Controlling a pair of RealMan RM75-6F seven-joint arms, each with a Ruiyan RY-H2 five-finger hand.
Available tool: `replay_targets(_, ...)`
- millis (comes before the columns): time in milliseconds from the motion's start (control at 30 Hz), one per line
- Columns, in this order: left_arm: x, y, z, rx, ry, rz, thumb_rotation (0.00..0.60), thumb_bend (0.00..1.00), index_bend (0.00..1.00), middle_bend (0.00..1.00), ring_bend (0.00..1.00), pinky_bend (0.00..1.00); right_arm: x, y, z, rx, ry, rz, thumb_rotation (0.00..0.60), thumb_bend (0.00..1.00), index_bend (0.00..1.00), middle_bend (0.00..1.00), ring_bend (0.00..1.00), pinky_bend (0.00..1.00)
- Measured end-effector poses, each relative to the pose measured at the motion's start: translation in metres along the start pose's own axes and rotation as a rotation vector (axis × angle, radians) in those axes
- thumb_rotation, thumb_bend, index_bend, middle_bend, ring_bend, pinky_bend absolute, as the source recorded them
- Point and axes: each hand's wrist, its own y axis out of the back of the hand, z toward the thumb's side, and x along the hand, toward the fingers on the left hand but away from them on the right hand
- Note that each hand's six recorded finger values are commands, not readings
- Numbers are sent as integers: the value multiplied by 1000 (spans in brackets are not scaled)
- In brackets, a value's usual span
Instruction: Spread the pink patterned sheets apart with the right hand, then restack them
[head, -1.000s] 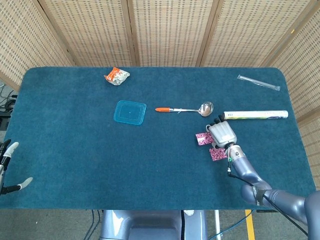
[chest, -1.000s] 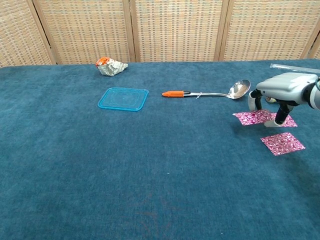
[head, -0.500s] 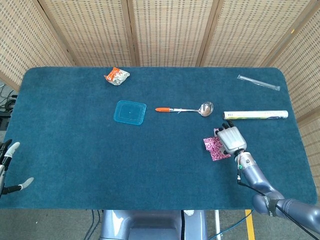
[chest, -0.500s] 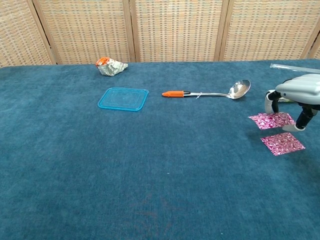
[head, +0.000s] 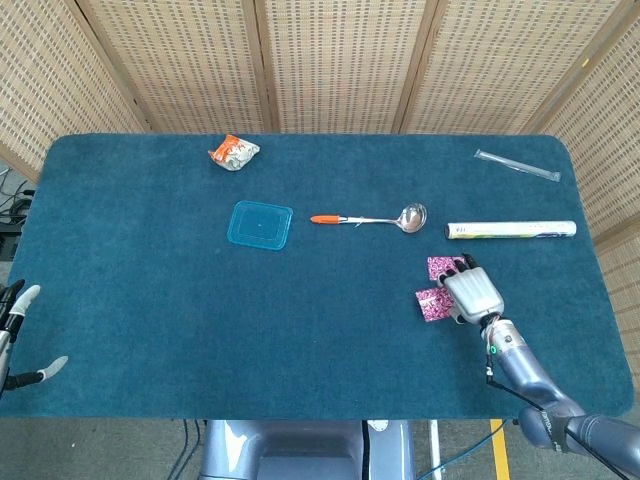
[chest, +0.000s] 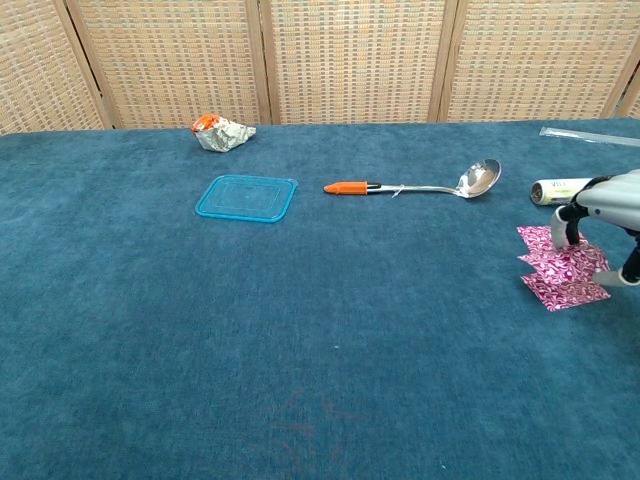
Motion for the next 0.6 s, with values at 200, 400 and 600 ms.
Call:
replay_targets(200,-3,0,-1,0,5,1,471,0,68,0,0,0,-2,-8,-5,1,-2,6,600,337,438,317,107,82)
replay_targets(400,-4,1,-1,2,7,3,471,0,68,0,0,0,-5,-13,-9,3,-4,10,600,336,387,271,46,80)
replay_targets(600,-4,2,-1,2,8,4,470,0,68,0,0,0,-6,-17,-11,7,-5,15,600,265,320,229,6,58)
